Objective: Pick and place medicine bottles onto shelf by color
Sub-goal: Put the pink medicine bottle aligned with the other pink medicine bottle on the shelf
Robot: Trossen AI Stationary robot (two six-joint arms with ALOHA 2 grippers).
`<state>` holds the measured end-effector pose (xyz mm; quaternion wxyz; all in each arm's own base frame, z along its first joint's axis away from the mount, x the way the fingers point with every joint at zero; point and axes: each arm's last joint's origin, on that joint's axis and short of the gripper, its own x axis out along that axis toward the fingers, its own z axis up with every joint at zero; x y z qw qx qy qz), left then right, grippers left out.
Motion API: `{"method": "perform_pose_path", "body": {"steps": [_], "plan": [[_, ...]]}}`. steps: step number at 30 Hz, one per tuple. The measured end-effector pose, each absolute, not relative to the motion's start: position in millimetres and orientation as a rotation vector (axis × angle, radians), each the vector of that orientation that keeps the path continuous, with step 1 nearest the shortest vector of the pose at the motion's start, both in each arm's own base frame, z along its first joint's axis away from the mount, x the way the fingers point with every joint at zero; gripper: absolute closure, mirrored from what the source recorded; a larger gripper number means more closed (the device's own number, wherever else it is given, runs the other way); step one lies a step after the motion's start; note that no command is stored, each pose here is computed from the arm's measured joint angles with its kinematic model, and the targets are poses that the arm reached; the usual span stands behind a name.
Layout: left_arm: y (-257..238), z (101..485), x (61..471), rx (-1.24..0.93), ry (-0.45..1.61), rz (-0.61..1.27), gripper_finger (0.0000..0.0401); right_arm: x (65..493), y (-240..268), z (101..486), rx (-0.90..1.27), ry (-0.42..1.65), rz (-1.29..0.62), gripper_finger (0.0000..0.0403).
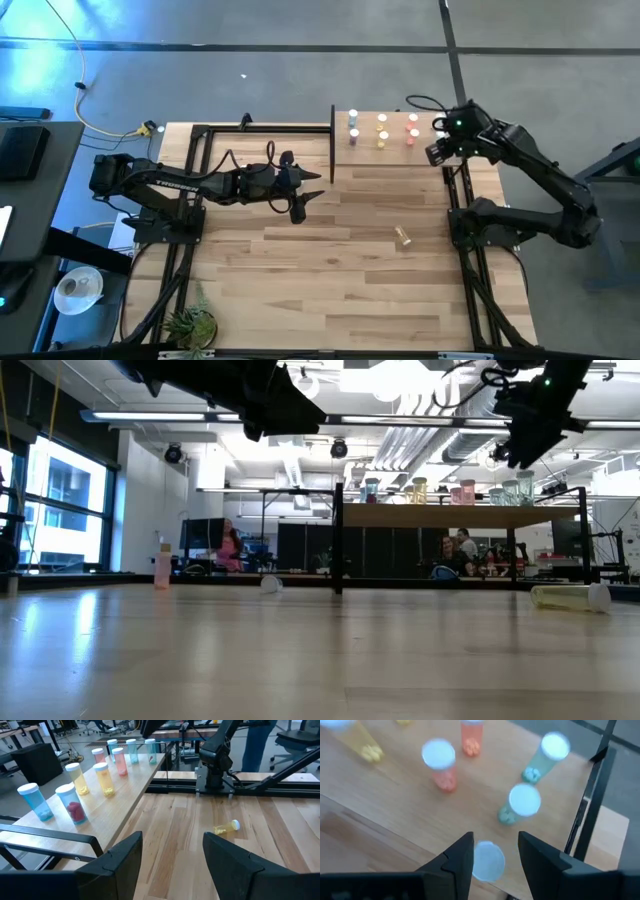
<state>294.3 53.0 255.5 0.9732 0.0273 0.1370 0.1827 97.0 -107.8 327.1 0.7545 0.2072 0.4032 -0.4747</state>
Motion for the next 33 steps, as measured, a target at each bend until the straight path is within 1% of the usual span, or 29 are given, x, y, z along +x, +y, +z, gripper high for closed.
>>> {"method": "perform_pose_path", "body": {"steps": [8,16,24,33], "plan": [[53.0,251.4,293.0,0.049,0.320,0.377,0.0203,92.8,-102.8,348.5,0.423,0.819,-1.030,0.0256],[54.2,244.5,286.8,0.021,0.413,0.459,0.0203,84.7,-78.8,350.4,0.426,0.798,-0.858,0.0256],[52.7,247.1,273.6,-0.068,0.469,0.502,0.0203,70.2,-51.8,326.2,0.469,0.736,-0.770,0.0256],[51.6,242.9,250.7,-0.111,0.625,0.624,0.0203,75.2,-37.8,301.0,0.506,0.573,-0.553,0.0256]]}}
